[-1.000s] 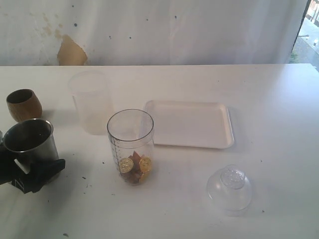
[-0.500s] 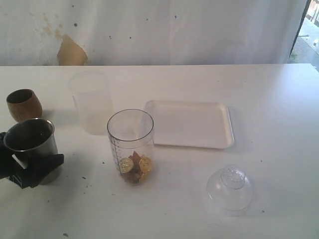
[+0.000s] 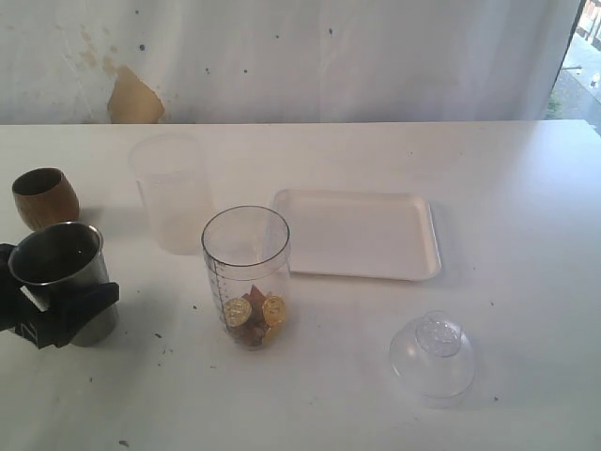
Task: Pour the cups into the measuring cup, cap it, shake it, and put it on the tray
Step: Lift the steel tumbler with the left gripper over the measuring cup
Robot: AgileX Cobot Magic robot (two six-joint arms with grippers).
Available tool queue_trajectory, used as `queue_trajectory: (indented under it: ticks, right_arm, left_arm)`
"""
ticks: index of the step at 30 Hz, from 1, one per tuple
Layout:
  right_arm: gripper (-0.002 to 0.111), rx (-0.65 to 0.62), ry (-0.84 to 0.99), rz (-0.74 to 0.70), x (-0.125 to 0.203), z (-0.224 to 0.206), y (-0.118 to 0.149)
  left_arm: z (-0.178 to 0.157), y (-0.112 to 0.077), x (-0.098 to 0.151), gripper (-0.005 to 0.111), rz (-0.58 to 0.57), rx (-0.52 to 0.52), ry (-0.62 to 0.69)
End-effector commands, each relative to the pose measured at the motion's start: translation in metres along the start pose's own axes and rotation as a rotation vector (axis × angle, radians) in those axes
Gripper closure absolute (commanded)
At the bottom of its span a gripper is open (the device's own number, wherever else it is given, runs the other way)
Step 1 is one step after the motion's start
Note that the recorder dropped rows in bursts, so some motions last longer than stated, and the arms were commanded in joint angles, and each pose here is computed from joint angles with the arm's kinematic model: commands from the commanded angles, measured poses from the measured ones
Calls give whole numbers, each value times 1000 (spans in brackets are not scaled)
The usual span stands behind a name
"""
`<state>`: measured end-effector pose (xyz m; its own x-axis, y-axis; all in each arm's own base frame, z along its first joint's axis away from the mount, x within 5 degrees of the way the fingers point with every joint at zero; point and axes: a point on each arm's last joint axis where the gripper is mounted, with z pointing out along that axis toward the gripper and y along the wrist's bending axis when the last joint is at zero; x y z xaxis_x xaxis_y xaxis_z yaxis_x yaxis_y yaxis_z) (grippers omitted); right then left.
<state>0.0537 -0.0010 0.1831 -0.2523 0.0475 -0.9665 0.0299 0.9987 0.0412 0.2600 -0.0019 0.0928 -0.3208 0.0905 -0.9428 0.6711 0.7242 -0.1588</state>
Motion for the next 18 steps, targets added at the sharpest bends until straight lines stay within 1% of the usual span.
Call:
queue_trajectory:
  ticks: [1,14,18]
  right_arm:
    - [108,-1,-3,-4,1,0,0]
    - [108,-1,-3,-4,1,0,0]
    - [108,-1,-3,-4,1,0,0]
  left_arm:
    - [-1,0,-4,2,-20,0,-17]
    - [-1,0,-4,2,-26,0,-17]
    - [-1,3,-5,2,-36,-32,-28]
